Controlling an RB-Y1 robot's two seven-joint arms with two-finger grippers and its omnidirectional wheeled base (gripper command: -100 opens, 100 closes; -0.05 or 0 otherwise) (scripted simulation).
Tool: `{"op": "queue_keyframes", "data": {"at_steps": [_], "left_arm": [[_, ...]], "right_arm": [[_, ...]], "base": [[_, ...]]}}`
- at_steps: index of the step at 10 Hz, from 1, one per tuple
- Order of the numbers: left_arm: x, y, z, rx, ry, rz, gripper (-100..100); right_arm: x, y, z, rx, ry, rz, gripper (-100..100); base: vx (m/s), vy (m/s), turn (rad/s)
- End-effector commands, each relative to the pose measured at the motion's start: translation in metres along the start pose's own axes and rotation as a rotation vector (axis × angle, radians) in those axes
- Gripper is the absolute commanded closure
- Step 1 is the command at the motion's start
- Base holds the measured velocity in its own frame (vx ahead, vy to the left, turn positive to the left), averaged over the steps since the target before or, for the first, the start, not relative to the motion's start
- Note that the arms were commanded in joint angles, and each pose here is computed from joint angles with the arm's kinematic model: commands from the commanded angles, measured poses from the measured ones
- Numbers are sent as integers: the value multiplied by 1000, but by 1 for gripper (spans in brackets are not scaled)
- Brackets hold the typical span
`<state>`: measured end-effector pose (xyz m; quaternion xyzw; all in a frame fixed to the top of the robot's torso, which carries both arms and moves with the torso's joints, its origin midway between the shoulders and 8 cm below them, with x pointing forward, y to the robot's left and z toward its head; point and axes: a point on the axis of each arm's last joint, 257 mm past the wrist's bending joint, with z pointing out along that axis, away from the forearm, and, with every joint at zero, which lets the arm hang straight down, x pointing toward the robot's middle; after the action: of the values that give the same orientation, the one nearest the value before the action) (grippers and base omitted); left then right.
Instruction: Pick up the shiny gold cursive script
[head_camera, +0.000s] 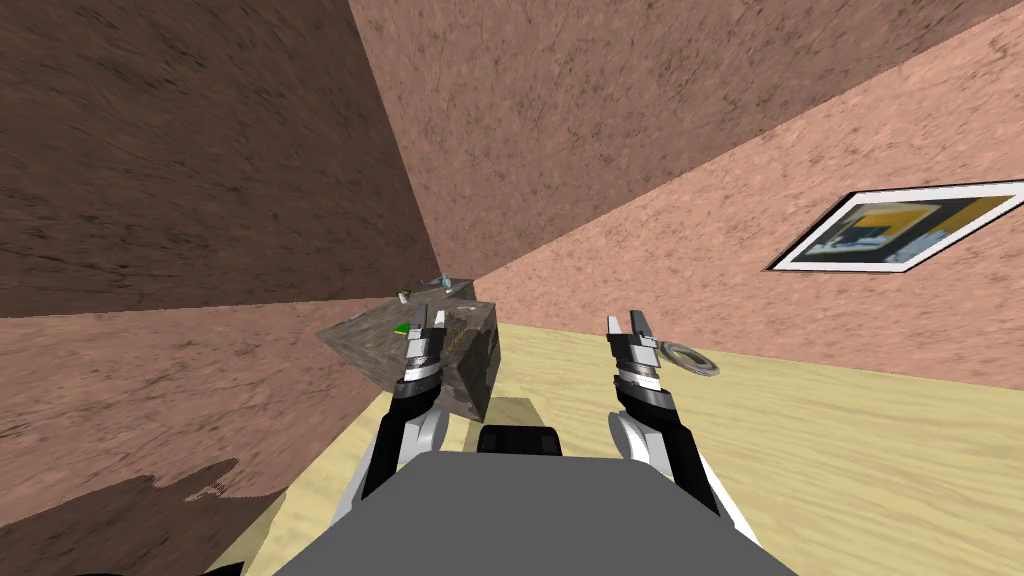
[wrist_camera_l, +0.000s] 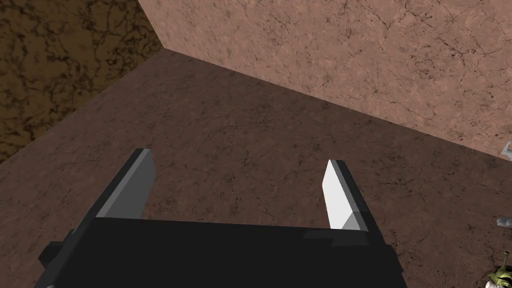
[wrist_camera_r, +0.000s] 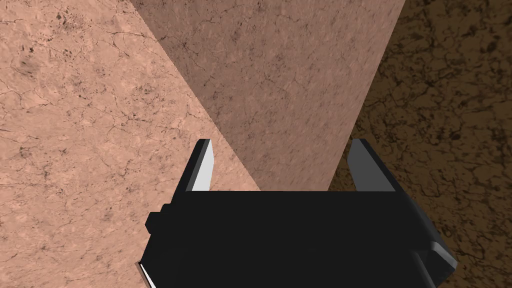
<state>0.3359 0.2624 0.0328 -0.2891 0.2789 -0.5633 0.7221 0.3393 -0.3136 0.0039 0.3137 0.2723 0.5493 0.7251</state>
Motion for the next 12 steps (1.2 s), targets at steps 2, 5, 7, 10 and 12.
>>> {"op": "queue_keyframes", "data": {"at_steps": [2, 5, 7, 10, 12], "left_arm": [[7, 13, -7, -27, 67, 20, -100], [12, 30, -16, -66, 139, 45, -100], [14, 41, -23, -91, 182, 61, -100], [15, 67, -38, -153, 266, 96, -100], [13, 81, -48, -188, 309, 115, -100]], "right_arm": [[0, 0, 0, 0, 0, 0, 0], [0, 0, 0, 0, 0, 0, 0], [0, 0, 0, 0, 0, 0, 0], [0, 0, 0, 0, 0, 0, 0], [0, 0, 0, 0, 0, 0, 0]], "base": [[19, -53, -67], [27, -99, -67], [28, -112, -83], [33, -127, -102], [46, -97, -101]]}}
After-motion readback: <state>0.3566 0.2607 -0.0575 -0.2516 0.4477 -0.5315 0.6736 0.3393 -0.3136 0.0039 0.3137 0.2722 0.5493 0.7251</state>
